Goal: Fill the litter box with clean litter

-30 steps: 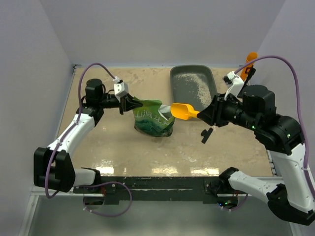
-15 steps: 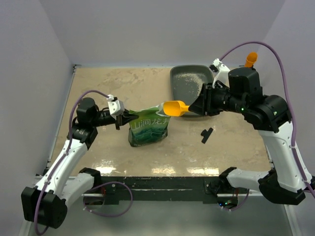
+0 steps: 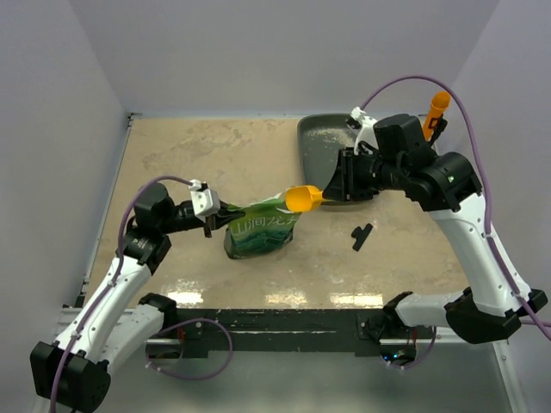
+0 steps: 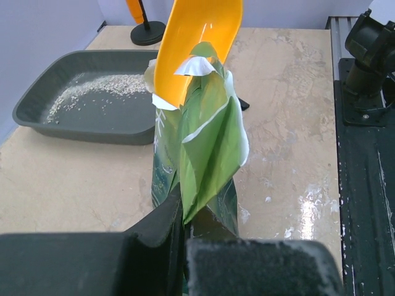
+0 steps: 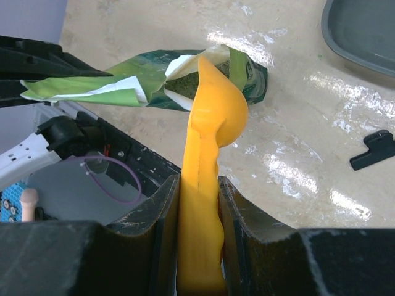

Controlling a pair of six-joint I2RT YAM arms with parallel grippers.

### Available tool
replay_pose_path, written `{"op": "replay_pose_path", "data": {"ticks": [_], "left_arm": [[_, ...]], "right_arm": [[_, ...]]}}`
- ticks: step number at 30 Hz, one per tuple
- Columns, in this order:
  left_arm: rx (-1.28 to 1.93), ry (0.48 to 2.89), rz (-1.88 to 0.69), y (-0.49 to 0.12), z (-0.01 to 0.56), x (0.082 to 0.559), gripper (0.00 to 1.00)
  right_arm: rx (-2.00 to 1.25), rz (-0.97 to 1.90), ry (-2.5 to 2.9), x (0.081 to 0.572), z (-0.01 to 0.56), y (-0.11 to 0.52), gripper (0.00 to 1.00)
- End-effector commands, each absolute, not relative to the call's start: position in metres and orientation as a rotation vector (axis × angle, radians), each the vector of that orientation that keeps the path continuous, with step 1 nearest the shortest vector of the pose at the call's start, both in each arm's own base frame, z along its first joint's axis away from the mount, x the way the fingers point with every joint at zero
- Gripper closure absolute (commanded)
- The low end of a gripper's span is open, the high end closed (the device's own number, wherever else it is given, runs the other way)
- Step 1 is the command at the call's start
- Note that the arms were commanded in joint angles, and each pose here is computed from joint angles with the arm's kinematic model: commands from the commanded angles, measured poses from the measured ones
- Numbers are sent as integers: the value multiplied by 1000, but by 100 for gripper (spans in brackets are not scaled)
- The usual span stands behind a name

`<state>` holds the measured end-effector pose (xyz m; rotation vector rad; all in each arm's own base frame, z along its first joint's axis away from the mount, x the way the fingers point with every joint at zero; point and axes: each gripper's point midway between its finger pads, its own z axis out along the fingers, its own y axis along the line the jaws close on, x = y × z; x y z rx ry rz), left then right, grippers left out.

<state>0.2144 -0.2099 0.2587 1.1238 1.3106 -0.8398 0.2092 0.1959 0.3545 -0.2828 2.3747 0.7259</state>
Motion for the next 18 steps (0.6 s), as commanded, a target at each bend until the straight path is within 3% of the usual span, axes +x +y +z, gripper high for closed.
{"op": "replay_pose_path", "data": {"ticks": [1,18], "left_arm": [[1195,1098,-801,-219,296,202,100],[1466,995,-843,-255,296,150,100]], "right_arm": [[-322,661,2390,213,340,191,100],[-382,631,2611,175,260,178,100]]}}
